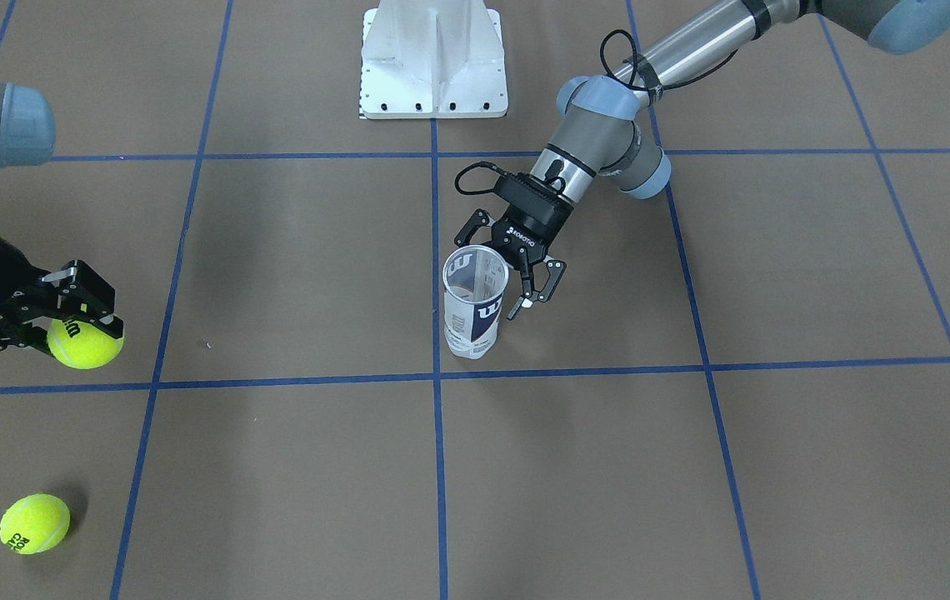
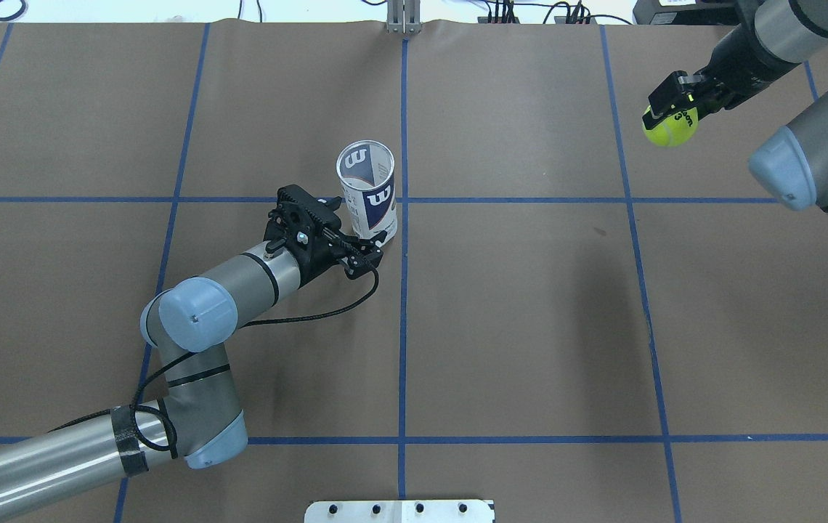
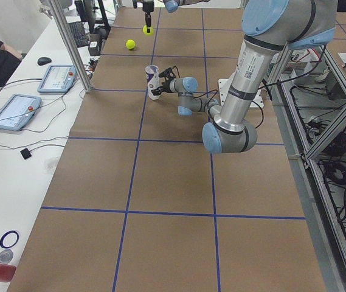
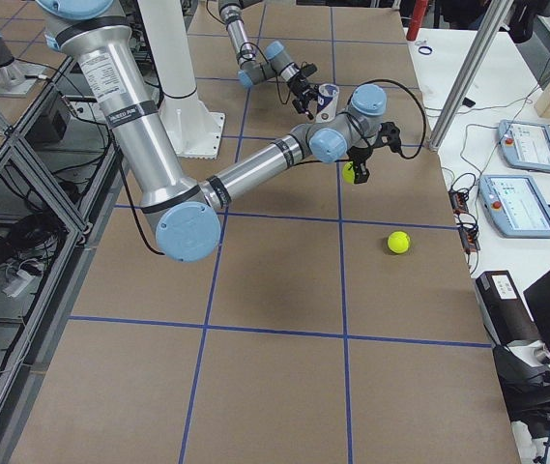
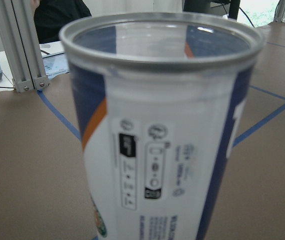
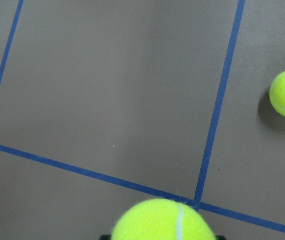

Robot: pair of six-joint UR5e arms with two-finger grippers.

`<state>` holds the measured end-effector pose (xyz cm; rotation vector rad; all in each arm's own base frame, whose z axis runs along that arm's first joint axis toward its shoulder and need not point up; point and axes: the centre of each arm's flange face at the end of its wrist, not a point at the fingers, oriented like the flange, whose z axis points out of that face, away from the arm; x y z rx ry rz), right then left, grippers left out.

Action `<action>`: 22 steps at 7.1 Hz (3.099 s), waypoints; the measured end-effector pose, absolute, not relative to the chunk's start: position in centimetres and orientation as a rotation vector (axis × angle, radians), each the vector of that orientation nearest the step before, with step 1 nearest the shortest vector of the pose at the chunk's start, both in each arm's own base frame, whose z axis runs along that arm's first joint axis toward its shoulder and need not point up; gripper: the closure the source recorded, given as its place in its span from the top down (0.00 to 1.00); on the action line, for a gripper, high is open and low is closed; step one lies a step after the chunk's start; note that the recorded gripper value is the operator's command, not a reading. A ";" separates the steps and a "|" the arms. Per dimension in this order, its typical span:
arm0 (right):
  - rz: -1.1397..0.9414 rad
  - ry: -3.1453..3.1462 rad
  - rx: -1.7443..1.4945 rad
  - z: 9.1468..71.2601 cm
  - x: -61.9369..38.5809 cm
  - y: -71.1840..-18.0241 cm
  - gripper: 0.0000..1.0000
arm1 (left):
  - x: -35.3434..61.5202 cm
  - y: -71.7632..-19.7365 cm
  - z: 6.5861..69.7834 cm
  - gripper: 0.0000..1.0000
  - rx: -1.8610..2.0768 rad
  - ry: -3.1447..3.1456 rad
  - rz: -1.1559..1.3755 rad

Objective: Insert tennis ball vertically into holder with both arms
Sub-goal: 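Hold the tube steady with the left gripper while the right gripper holds the ball, then carry the ball with the right gripper toward the tube's open top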

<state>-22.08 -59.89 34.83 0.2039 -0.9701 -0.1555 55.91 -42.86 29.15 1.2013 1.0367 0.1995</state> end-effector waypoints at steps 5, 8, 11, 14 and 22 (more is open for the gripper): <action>-0.153 -0.969 0.205 34.9 -22.0 -60.0 0.00 | 57.7 -44.0 27.8 0.99 1.210 1.014 0.178; -0.156 -0.971 0.209 34.7 -22.1 -60.0 0.00 | 57.6 -44.9 28.4 0.99 1.208 0.994 0.173; -0.159 -0.974 0.216 34.0 -22.2 -60.1 0.00 | 58.0 -45.4 29.0 0.99 1.202 0.980 0.173; -0.152 -0.989 0.222 32.5 -22.4 -60.4 0.00 | 58.6 -45.6 28.4 0.78 1.204 0.985 0.172; -0.028 -1.129 0.205 17.9 -26.9 -61.0 0.00 | 58.1 -46.3 28.1 0.59 1.208 0.982 0.160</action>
